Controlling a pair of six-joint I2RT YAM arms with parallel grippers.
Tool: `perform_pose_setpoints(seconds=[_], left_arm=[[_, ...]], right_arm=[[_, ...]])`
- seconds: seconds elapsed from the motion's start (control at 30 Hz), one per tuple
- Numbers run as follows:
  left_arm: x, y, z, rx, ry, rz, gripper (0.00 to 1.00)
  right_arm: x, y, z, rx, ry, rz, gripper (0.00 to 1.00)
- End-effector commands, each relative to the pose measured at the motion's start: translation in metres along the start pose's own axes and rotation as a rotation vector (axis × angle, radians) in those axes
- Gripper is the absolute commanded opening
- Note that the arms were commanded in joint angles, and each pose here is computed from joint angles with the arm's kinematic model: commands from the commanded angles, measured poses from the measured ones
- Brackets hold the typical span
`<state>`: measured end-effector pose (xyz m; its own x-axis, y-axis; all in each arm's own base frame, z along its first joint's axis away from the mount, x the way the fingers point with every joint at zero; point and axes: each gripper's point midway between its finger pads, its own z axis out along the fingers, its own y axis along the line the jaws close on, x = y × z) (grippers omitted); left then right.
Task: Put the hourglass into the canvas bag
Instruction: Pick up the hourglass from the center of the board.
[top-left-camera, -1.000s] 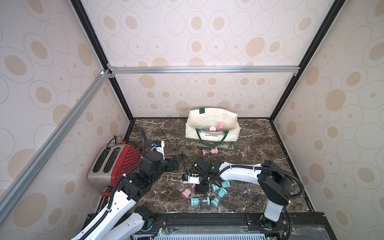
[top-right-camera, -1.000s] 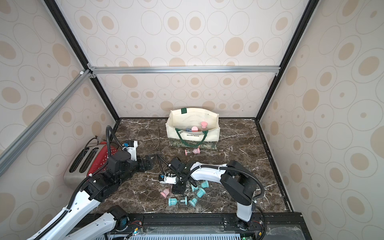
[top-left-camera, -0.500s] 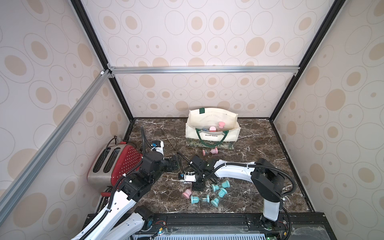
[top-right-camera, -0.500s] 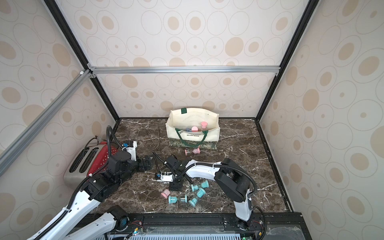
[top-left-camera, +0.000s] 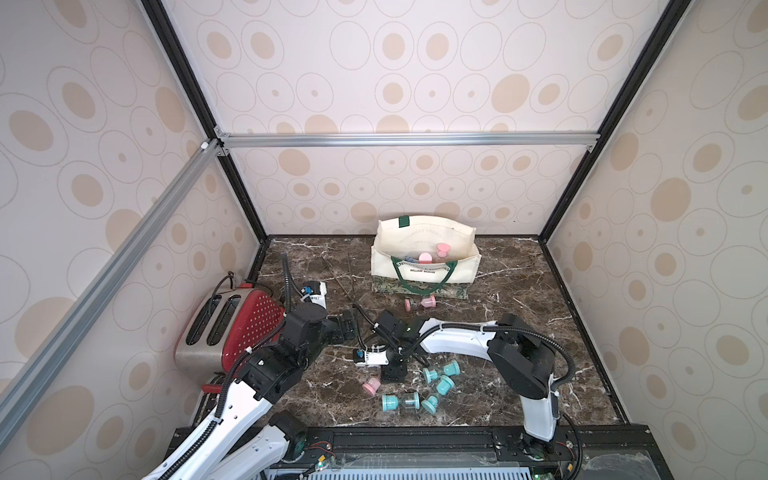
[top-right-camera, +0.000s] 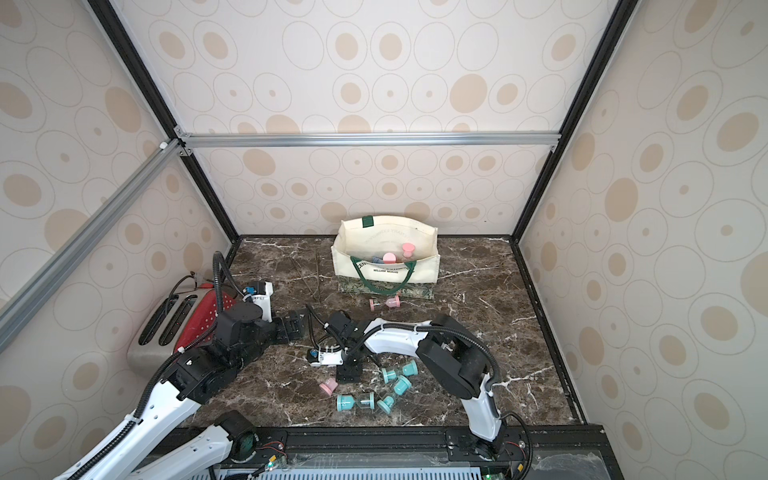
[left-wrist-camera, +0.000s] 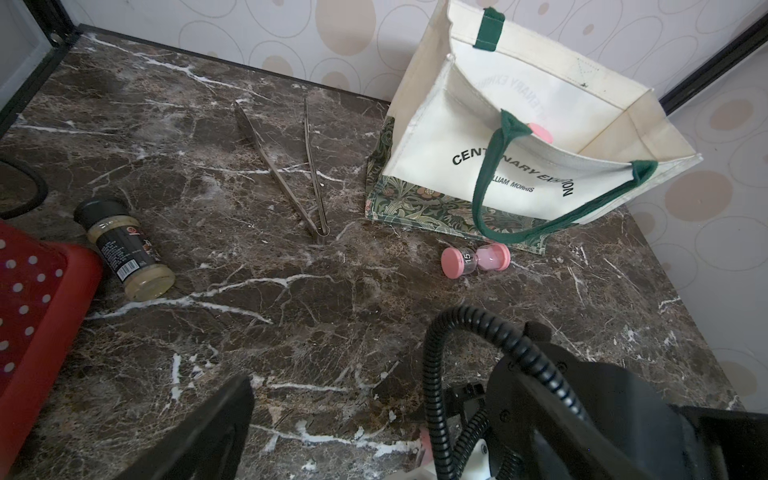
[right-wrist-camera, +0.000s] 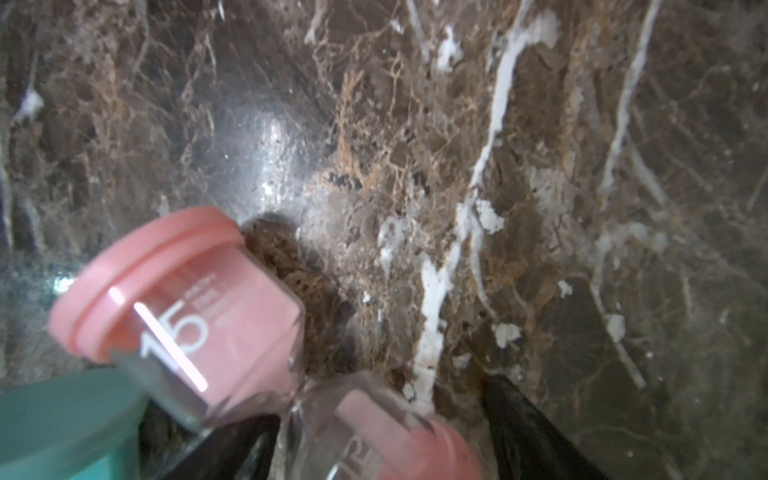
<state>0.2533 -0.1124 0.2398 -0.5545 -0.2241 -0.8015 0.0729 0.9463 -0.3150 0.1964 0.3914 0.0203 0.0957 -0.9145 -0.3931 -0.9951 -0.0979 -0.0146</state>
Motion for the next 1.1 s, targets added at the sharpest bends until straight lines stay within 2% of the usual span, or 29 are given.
perform_pose_setpoints(seconds=[0.0, 0.23, 0.8, 1.07], left_arm=[[-0.014, 0.000, -0.008, -0.005, -0.037, -0.005, 0.97], [-0.014, 0.000, -0.007, -0.010, -0.040, -0.002, 0.97], [-0.018, -0.004, -0.005, 0.002, -0.045, -0.010, 0.97], [-0.028, -0.007, -0.009, 0.008, -0.072, -0.008, 0.98]], right_arm=[[0.006, 0.010, 0.011, -0.061, 0.030, -0.025, 0.76], [0.023, 0.007, 0.015, -0.039, 0.088, -0.009, 0.64], [0.025, -0.003, 0.006, -0.004, 0.077, 0.033, 0.42], [0.018, -0.009, -0.006, 0.019, 0.029, 0.070, 0.37]])
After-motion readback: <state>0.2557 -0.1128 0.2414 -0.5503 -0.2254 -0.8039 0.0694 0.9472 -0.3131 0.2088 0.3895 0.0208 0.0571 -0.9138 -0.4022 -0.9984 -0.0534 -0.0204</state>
